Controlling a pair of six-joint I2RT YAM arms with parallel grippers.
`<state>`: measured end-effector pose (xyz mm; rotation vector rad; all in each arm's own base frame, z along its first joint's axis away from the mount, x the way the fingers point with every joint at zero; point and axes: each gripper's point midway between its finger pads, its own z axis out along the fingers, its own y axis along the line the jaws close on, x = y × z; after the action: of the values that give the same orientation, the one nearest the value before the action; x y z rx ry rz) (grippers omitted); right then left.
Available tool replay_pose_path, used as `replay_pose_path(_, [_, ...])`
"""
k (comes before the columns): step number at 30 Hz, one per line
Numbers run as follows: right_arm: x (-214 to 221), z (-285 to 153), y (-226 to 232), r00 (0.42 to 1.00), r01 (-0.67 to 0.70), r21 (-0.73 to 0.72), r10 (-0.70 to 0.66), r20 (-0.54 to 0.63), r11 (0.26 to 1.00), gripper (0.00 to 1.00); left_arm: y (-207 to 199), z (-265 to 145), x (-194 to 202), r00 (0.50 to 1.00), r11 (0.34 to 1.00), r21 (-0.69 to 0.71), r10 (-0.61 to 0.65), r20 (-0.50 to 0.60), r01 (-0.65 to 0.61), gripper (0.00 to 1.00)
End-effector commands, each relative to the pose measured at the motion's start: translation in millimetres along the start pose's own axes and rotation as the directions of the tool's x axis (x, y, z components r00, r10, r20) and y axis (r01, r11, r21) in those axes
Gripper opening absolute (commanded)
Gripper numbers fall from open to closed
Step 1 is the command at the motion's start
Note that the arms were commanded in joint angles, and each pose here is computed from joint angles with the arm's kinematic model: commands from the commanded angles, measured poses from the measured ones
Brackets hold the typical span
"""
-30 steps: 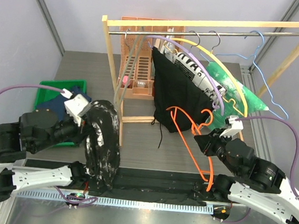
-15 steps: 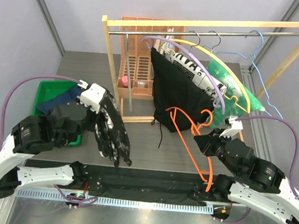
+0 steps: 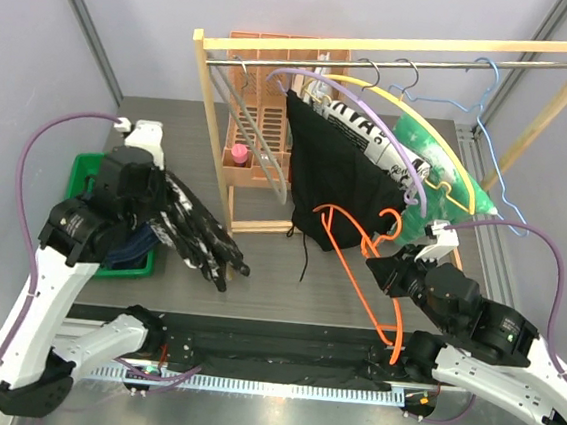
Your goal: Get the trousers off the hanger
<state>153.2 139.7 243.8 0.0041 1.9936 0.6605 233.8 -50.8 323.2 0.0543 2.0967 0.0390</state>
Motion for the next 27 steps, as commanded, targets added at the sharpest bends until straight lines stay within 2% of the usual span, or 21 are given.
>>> replay_pose_path(1, [-4.8,2.5,8.6,0.999,-0.021,-0.040,0.022,0.027,0.999,0.01,31.6,-0.3,-30.5,0.974,0.975,-0.074,-0.202,0.105,0.210,0.00])
replay_pose_path(2, [-5.1,2.5,9.9,0.999,-0.023,-0.048,0.024,0.029,0.999,0.01,51.7,-0.8,-30.2,0.962,0.954,-0.141,-0.250,0.108,0.263,0.00])
replay_pose_path(5, [-1.7,4.2,13.2,0.999,-0.026,-0.066,0.027,0.019,0.998,0.01,77.4,-3.3,-42.0,0.937,0.910,-0.228,-0.326,0.128,0.347,0.00])
replay_pose_path(6, [-0.4,5.2,13.9,1.000,-0.022,-0.068,0.023,0.015,0.997,0.01,81.3,3.7,-47.1,0.930,0.895,-0.251,-0.348,0.122,0.368,0.00])
replay_pose_path(7, [0.2,5.8,16.0,1.000,-0.020,-0.076,0.021,0.011,0.997,0.01,87.1,-7.0,-66.7,0.915,0.881,-0.253,-0.364,0.177,0.399,0.00])
replay_pose_path(9, [0.2,6.9,19.6,1.000,-0.004,-0.084,0.004,0.000,0.996,0.01,91.4,-8.1,-82.3,0.891,0.854,-0.263,-0.405,0.204,0.449,0.00])
replay_pose_path(10, [0.9,7.3,19.9,1.000,0.001,-0.081,-0.001,-0.008,0.997,0.01,94.2,-22.8,-101.0,0.871,0.845,-0.243,-0.414,0.265,0.476,0.00])
replay_pose_path(13, [-0.1,6.3,26.4,1.000,0.011,-0.100,-0.014,-0.025,0.995,0.01,102.2,-45.2,-123.9,0.841,0.831,-0.236,-0.411,0.351,0.504,0.00])
replay_pose_path(16, [-1.5,5.1,29.9,0.999,0.020,-0.109,-0.024,-0.035,0.994,0.01,117.4,-73.8,-134.4,0.831,0.814,-0.285,-0.372,0.413,0.506,0.00])
replay_pose_path(22, [-3.0,4.9,36.5,0.998,0.023,-0.124,-0.030,-0.050,0.992,0.01,138.8,-122.9,-126.4,0.809,0.767,-0.360,-0.332,0.485,0.531,0.00])
replay_pose_path(26, [-1.1,3.0,41.5,0.997,0.006,-0.141,-0.016,-0.074,0.990,0.01,152.4,-135.0,-110.8,0.800,0.717,-0.426,-0.313,0.511,0.552,0.00])
replay_pose_path(27, [0.5,2.5,43.9,0.996,0.000,-0.152,-0.013,-0.084,0.988,0.01,154.9,-125.9,-101.0,0.818,0.705,-0.461,-0.307,0.486,0.539,0.00])
